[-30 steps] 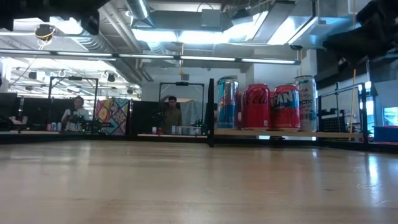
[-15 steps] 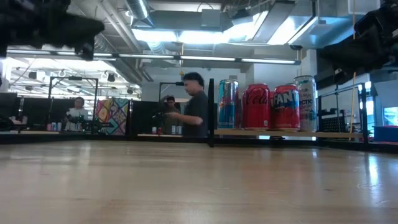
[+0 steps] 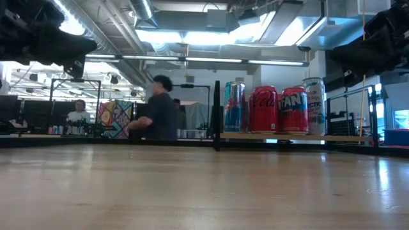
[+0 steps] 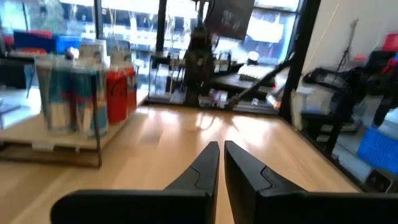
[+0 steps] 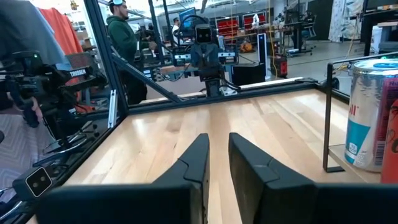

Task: Place canned beverage on shelf
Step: Return to Home Position

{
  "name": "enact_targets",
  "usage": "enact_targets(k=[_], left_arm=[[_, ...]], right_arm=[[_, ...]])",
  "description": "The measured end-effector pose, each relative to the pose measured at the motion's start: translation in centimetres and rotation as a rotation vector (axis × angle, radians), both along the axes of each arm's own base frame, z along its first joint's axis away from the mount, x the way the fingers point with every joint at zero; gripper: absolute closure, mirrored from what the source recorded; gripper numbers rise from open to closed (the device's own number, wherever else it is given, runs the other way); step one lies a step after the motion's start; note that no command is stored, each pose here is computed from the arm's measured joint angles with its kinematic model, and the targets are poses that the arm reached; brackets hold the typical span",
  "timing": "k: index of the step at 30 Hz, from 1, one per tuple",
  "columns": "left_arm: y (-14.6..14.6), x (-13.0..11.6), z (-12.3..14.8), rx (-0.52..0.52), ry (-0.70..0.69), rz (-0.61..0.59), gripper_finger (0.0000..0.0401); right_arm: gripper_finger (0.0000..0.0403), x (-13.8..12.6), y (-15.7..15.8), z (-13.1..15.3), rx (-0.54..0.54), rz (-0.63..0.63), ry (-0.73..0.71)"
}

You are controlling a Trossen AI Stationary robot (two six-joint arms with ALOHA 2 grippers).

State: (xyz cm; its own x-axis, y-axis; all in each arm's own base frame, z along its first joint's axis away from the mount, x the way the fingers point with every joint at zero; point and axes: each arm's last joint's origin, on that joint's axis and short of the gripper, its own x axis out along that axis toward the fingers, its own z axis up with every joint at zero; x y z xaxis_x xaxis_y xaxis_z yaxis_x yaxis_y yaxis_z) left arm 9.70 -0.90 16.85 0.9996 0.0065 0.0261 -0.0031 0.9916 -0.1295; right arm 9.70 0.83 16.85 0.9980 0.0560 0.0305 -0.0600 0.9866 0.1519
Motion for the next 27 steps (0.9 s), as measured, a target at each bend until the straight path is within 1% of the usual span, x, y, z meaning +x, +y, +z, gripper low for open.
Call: enact_targets(k=[2, 6, 9, 27], left_arm=[[-0.02, -0.07, 0.23, -0.004, -0.019, -0.011, 0.0383], [-0.09, -0.04, 0.01, -0.028, 0.001, -0.033, 0.0383], [-0.12, 0.10, -0.17, -0.021, 0.024, -0.038, 0.0383], [-0.11, 0.10, -0.15, -0.018, 0.022, -0.035, 0.0383]], right_arm=[[0.0352, 0.00, 0.00, 0.00, 0.000, 0.000, 0.000], [0.0352, 0.00, 0.00, 0.01, 0.000, 0.000, -0.001], [0.0352, 0.00, 0.00, 0.01, 0.001, 0.000, -0.001], [0.0352, 0.00, 0.00, 0.00, 0.000, 0.000, -0.001]])
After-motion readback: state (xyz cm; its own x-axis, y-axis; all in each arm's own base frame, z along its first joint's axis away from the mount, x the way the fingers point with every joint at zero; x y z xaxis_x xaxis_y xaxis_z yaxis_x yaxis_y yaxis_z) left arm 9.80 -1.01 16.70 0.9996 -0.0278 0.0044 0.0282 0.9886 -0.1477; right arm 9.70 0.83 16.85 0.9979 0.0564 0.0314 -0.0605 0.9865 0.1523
